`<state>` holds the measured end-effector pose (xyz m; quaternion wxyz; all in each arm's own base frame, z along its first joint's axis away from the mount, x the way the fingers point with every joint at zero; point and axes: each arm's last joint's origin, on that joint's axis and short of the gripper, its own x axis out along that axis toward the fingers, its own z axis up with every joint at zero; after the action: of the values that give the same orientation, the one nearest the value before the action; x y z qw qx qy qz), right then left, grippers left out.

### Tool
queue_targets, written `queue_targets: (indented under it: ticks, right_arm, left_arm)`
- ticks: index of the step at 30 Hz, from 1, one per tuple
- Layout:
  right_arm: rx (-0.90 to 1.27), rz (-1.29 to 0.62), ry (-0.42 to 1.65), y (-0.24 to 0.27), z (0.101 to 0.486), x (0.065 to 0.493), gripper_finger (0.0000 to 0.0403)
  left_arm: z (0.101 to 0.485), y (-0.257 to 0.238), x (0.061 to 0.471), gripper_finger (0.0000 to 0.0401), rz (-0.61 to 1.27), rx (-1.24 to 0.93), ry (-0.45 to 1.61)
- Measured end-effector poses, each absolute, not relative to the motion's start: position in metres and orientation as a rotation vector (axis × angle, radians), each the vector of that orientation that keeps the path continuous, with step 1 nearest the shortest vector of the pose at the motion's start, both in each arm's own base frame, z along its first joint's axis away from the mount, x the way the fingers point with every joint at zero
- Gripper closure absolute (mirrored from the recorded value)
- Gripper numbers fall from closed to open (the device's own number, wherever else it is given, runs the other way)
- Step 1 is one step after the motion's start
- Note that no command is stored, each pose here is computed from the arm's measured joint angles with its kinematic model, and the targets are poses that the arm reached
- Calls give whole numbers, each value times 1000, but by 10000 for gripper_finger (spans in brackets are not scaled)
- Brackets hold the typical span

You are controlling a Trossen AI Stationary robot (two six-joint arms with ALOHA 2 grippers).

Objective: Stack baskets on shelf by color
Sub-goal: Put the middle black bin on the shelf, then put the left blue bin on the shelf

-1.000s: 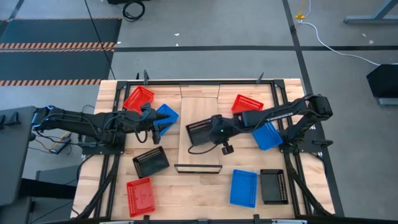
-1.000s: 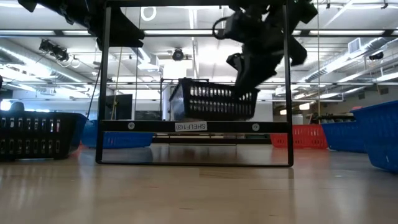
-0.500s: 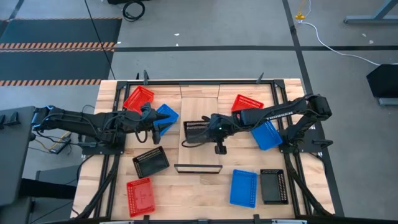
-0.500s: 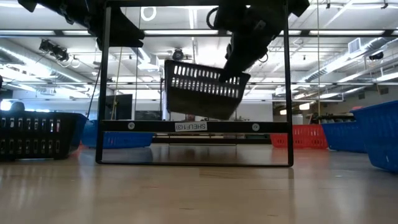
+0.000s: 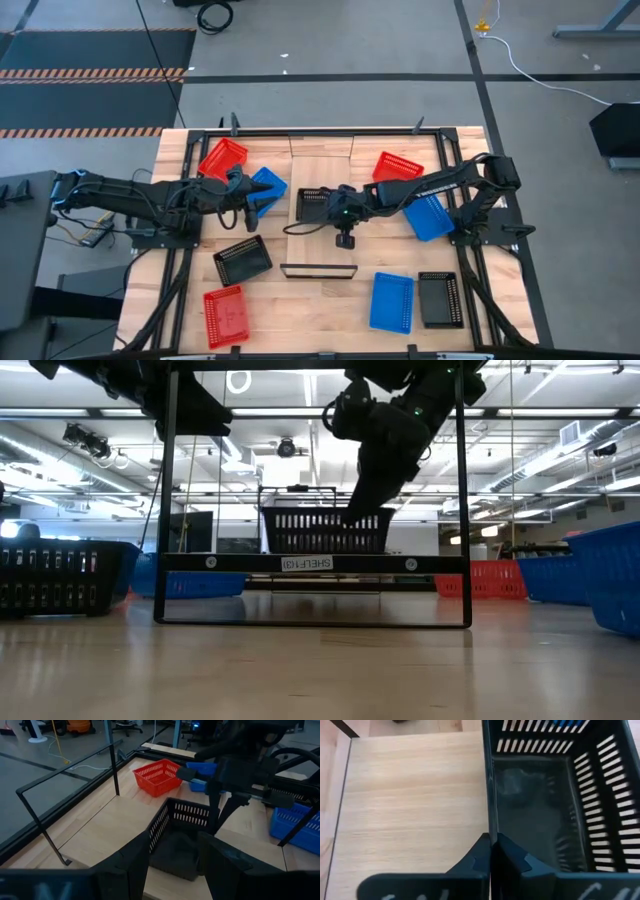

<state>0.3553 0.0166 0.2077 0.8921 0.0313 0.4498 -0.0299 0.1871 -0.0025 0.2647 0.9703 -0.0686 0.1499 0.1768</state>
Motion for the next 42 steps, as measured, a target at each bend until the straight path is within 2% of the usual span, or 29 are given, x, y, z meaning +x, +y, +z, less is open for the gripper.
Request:
queue_targets:
  ticks: [9, 16, 21, 25, 31, 36, 42]
  right_arm:
    - [77, -60, 907, 17, 210, 357, 301]
    - [55, -49, 905, 17, 211, 357, 269]
    - [24, -31, 856, 17, 233, 359, 264]
    - [3, -21, 856, 17, 256, 358, 265]
    - [6, -34, 799, 15, 302, 346, 265]
    - [12, -73, 695, 6, 343, 325, 265]
    - [-9, -178, 669, -5, 372, 284, 265]
  left_arm:
    - [265, -3, 187, 229, 354, -139, 303]
    - [265, -3, 187, 229, 354, -139, 303]
    - [264, -3, 187, 229, 369, -144, 311]
    - [257, 0, 183, 229, 494, -226, 344]
    - [233, 2, 182, 228, 578, -245, 538]
    - [215, 6, 200, 208, 575, -233, 627]
    - [195, 21, 209, 176, 607, -230, 748]
